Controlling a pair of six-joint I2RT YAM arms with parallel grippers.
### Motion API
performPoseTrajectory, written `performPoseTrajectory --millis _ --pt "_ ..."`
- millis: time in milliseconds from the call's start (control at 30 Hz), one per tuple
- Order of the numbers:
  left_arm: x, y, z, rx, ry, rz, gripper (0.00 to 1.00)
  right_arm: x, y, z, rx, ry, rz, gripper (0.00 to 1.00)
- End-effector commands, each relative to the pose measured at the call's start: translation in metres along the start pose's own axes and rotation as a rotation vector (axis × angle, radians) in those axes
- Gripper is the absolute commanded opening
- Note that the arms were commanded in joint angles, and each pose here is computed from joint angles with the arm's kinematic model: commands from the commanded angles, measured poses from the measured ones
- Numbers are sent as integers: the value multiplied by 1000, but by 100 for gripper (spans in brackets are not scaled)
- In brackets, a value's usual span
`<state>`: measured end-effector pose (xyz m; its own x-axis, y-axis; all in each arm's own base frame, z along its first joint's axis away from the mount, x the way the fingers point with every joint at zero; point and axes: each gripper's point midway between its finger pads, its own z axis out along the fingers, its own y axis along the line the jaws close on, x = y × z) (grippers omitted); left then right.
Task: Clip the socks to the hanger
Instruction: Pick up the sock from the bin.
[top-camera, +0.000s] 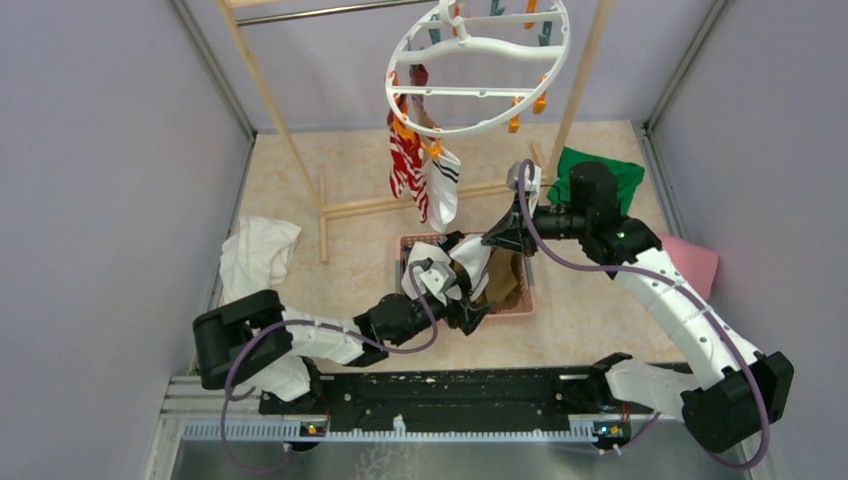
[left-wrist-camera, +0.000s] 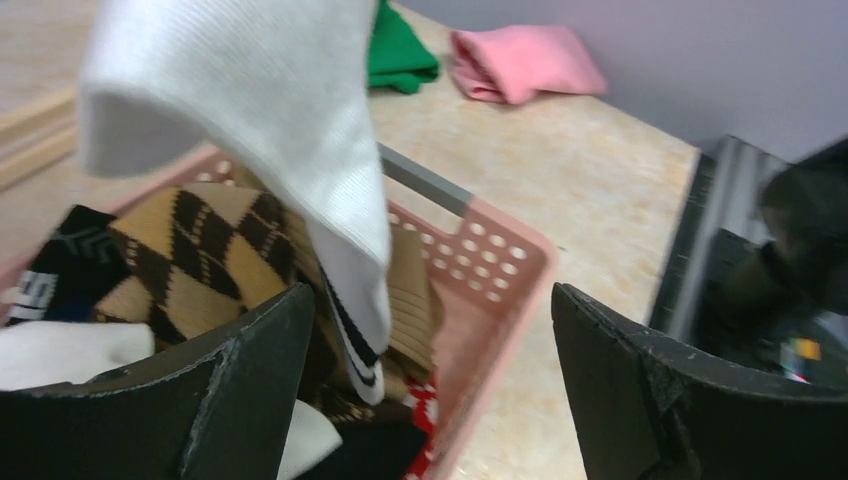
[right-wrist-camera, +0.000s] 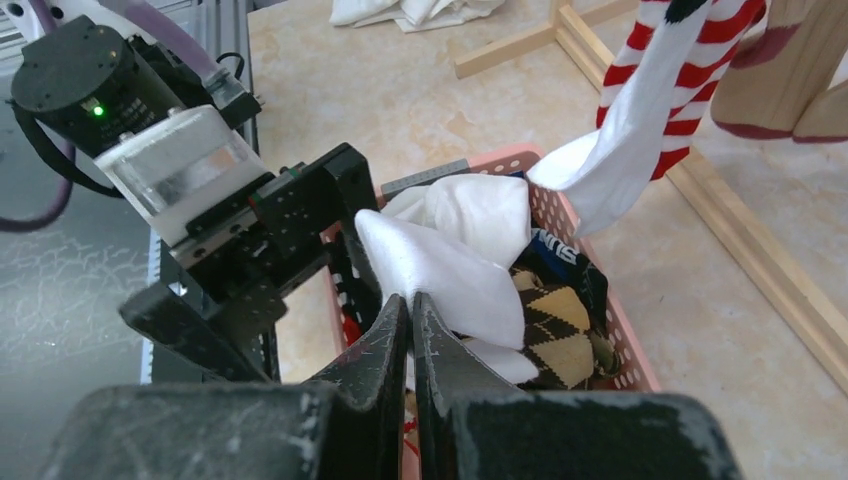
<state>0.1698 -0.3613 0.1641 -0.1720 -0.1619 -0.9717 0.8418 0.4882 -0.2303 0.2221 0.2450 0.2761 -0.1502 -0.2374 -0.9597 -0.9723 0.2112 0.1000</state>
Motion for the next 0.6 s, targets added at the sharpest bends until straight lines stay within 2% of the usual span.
performPoseTrajectory --millis 0,33,100,233,333,367,467,533,567 --pt "-37 26 21 -177 -157 75 91 -10 -1 -1 6 -44 6 0" --pt "-38 29 22 -190 -164 87 89 -11 -1 -1 7 -46 5 0" --pt "-40 32 24 -206 -184 90 78 -11 -1 -1 6 -47 6 0" --pt "-41 26 26 -174 -204 82 40 -10 -2 0 9 -48 3 0" --pt "-46 15 22 -112 -210 60 4 -9 -3 -1 17 -47 -5 0" --pt "-50 10 19 -86 -218 50 0 -8 -4 -2 24 -45 -6 0" --pt "-63 -5 7 -18 -220 -40 0 -7 -10 -5 56 -40 -15 0" --pt "-66 -14 -1 18 -177 -132 0 -6 -16 -8 88 -36 -16 0" --pt "-68 -20 -5 41 -154 -171 0 -6 -19 -10 108 -33 -16 7"
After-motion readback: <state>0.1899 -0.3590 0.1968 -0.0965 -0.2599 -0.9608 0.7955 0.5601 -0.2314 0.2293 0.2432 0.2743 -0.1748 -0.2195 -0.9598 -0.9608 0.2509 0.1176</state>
